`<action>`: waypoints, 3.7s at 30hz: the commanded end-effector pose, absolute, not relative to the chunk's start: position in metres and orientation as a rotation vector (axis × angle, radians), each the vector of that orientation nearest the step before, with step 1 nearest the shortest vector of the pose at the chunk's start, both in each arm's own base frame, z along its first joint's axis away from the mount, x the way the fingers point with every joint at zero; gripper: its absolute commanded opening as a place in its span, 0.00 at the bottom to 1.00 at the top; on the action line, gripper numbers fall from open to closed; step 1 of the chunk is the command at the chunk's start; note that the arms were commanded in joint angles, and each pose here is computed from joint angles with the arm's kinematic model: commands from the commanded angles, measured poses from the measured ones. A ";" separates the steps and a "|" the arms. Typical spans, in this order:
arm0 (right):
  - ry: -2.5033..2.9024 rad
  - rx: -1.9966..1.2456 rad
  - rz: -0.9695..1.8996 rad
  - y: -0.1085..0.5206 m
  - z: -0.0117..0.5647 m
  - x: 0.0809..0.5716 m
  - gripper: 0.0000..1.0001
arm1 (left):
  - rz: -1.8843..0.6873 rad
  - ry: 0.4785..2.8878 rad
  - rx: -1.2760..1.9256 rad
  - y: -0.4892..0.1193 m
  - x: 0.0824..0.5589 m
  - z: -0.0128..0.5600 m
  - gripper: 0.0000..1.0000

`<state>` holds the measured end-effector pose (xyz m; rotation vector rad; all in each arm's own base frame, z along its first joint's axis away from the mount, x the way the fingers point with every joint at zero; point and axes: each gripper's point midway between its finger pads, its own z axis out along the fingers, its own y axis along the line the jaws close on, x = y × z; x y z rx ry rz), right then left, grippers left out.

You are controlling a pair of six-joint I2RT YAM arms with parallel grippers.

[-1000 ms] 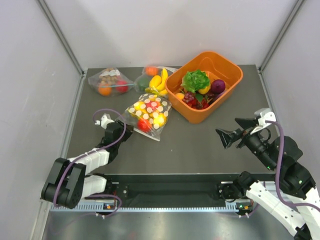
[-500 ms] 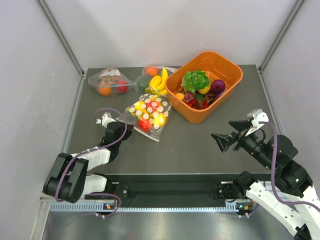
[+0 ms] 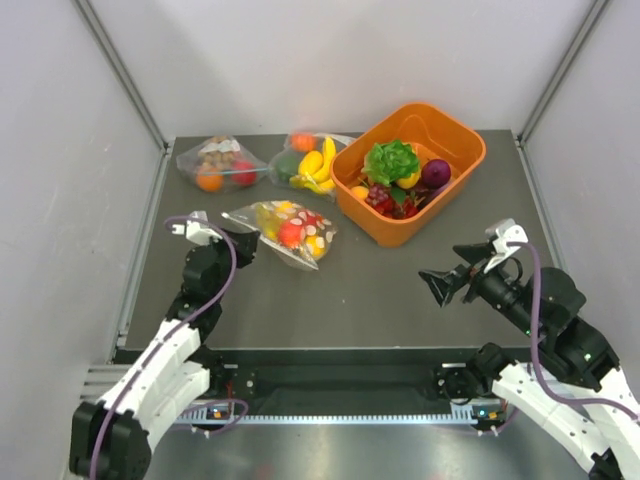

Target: Open the zip-top bag and remove the fake food

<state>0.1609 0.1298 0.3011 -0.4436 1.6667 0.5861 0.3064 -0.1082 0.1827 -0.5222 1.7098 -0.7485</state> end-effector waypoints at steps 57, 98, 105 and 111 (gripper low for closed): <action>1.713 -0.541 0.509 0.400 0.240 0.165 1.00 | -0.710 1.819 0.035 -0.175 0.236 0.261 0.00; 1.751 -0.566 0.511 0.409 0.239 0.192 0.00 | -1.015 1.760 0.154 -0.208 0.199 0.302 0.24; 1.753 -0.578 0.597 0.405 0.256 0.181 0.00 | -1.007 1.694 0.244 -0.198 0.180 0.320 0.59; 1.731 -0.585 0.713 0.387 0.289 0.164 0.00 | -0.931 1.520 0.267 -0.170 0.165 0.348 0.83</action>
